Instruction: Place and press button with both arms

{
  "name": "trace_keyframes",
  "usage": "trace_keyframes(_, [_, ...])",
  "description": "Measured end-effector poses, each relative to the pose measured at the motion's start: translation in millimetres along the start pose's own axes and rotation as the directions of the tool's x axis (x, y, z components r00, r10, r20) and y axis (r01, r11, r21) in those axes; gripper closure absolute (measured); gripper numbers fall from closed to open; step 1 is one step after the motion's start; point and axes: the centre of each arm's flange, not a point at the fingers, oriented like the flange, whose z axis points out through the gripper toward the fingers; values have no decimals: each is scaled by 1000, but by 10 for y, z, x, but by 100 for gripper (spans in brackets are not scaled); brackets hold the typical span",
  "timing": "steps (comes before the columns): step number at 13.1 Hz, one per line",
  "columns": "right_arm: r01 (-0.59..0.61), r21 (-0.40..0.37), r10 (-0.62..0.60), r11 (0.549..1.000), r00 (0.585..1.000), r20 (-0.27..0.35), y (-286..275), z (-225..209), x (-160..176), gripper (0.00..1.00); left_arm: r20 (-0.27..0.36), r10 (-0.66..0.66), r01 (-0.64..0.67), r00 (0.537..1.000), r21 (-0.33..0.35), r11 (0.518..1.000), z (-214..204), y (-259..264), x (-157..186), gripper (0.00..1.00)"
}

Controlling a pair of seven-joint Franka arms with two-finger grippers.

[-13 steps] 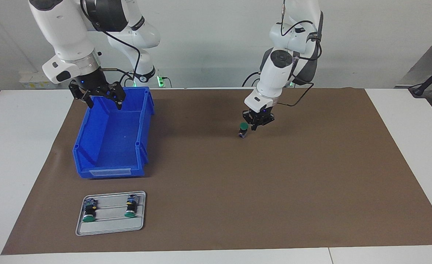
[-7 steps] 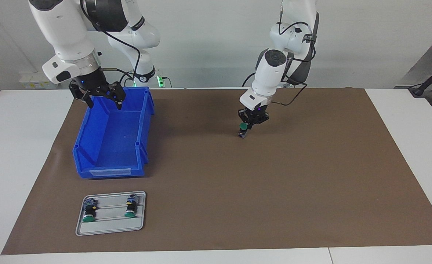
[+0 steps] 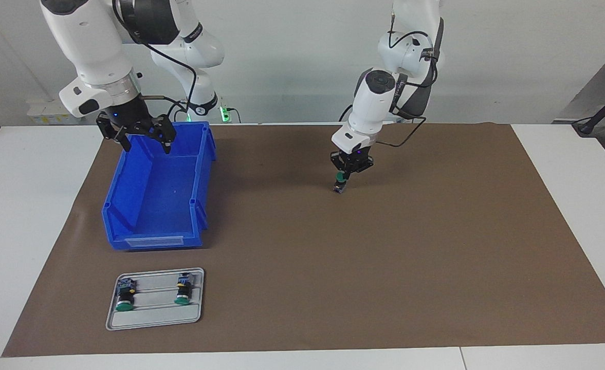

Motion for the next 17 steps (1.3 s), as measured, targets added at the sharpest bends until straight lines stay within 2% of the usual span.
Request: trace_keyframes(17, [5,0,-5,1000,1000,0,-26,-1,-4,0,-54,8,-9,998,-20,1000,123,-37,-149,92])
